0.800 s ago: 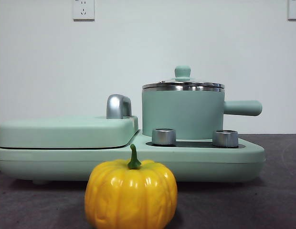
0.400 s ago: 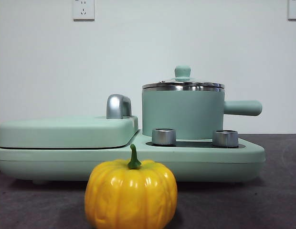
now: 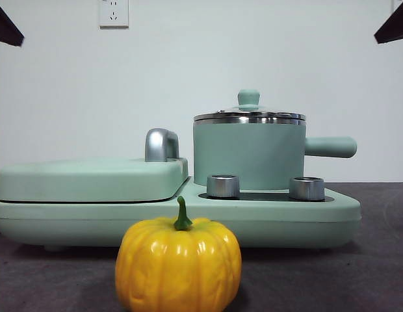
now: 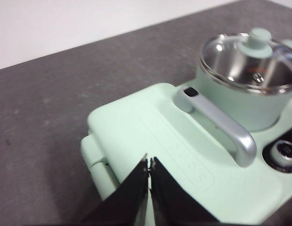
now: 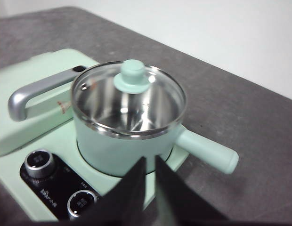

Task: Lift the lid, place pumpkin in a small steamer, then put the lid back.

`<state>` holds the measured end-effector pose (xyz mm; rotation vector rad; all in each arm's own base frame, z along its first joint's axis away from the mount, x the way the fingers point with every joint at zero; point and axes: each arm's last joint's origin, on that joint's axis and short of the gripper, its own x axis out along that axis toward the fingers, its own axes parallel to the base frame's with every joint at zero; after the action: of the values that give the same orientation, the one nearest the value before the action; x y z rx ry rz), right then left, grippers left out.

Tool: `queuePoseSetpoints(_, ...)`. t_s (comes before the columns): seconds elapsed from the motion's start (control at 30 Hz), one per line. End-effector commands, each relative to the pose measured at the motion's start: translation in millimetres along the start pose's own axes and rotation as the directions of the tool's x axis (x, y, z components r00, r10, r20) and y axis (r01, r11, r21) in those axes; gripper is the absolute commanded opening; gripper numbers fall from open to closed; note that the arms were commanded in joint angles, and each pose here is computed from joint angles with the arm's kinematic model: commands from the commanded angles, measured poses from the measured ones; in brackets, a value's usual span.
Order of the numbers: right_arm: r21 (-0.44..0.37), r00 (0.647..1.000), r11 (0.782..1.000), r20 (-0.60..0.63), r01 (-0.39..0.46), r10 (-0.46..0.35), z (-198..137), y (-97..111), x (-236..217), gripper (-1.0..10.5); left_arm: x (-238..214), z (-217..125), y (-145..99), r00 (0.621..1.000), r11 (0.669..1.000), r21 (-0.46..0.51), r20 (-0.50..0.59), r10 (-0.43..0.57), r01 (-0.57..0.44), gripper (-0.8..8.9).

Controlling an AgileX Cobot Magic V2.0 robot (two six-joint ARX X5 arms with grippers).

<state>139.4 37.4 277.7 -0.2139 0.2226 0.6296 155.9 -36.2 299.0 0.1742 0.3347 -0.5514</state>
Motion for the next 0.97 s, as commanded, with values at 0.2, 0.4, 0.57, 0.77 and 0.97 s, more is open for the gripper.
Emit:
queuePoseSetpoints(0.2,-0.045,1.000,0.999,0.019,-0.004,0.005,6.1,0.2,-0.3,3.1,0.5,15.1,-3.5,0.995,0.996,0.082,0.097,-0.026,0.018,2.28)
queuePoseSetpoints(0.4,-0.040,1.000,0.999,0.024,-0.003,0.004,6.6,0.0,-0.3,3.1,9.4,21.2,-5.5,0.988,0.997,0.066,0.143,-0.052,0.043,2.28)
queuePoseSetpoints(0.57,-0.028,1.000,1.000,0.028,-0.002,0.003,7.0,-0.1,-0.4,3.1,29.4,23.8,-11.0,0.983,0.994,0.042,0.146,-0.109,0.103,2.27)
queuePoseSetpoints(0.77,0.014,1.000,1.000,0.027,-0.004,0.003,6.9,-0.1,-0.3,3.1,59.0,28.6,-26.5,0.962,0.977,0.091,0.179,-0.205,0.191,2.27)
queuePoseSetpoints(0.97,0.036,1.000,0.999,0.028,-0.004,0.003,7.0,-0.1,-0.3,3.1,93.1,29.9,-40.5,0.944,0.960,0.115,0.182,-0.275,0.257,2.26)
